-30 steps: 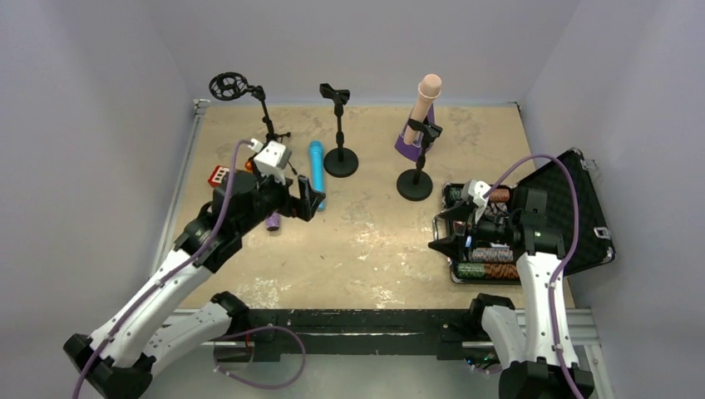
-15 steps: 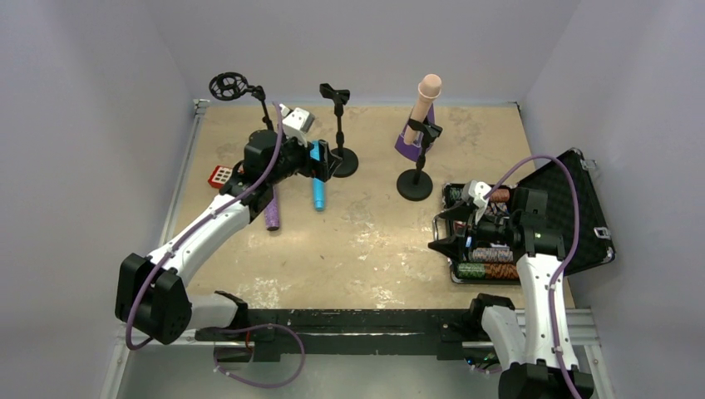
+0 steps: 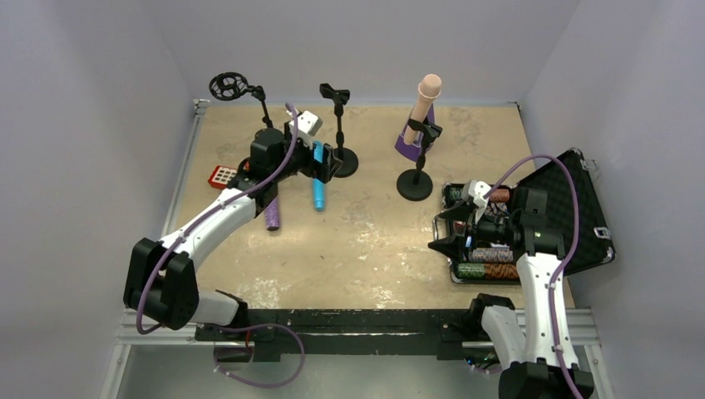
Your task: Attach the microphones to the stand
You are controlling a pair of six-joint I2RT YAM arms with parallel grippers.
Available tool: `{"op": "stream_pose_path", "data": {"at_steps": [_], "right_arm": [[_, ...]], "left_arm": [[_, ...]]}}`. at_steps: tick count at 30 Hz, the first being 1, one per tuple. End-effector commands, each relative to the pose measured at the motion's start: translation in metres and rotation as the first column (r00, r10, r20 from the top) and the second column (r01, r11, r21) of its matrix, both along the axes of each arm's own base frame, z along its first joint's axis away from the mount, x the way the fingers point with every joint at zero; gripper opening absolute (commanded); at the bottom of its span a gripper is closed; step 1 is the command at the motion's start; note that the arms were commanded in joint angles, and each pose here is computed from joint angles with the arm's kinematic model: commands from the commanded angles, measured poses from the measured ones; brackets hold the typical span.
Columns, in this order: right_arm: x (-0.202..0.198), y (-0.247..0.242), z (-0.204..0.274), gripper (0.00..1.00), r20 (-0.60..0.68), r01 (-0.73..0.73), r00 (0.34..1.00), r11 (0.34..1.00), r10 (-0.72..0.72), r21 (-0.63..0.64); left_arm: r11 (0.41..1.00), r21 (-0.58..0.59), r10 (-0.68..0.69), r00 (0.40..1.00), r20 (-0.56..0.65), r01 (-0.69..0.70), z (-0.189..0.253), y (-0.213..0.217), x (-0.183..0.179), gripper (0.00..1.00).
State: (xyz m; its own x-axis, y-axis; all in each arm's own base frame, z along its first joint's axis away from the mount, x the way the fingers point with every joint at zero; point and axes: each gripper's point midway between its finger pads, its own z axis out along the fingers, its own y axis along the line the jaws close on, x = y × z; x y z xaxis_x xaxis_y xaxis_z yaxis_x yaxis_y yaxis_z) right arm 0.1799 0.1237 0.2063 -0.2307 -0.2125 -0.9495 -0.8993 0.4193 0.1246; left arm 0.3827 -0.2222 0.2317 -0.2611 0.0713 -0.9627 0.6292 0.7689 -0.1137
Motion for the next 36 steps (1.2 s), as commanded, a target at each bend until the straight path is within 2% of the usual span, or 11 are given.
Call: {"op": "stream_pose_path", "data": {"at_steps": [1, 21, 36], "right_arm": [[0.005, 0.000, 0.012, 0.92, 0.048, -0.011, 0.999, 1.000, 0.011, 0.007], [0.004, 0.001, 0.012, 0.92, 0.051, -0.014, 0.999, 1.000, 0.013, 0.008], [0.005, 0.001, 0.011, 0.92, 0.048, -0.016, 0.999, 1.000, 0.016, 0.009]], "left_arm": [[0.999, -0.016, -0.043, 0.991, 0.128, 0.046, 0.036, -0.005, 0.007, 1.00], [0.996, -0.002, -0.093, 0.982, 0.167, 0.094, 0.047, -0.005, -0.007, 1.00], [0.983, 0.096, -0.177, 0.958, 0.225, 0.159, 0.047, -0.009, -0.006, 1.00]]}}
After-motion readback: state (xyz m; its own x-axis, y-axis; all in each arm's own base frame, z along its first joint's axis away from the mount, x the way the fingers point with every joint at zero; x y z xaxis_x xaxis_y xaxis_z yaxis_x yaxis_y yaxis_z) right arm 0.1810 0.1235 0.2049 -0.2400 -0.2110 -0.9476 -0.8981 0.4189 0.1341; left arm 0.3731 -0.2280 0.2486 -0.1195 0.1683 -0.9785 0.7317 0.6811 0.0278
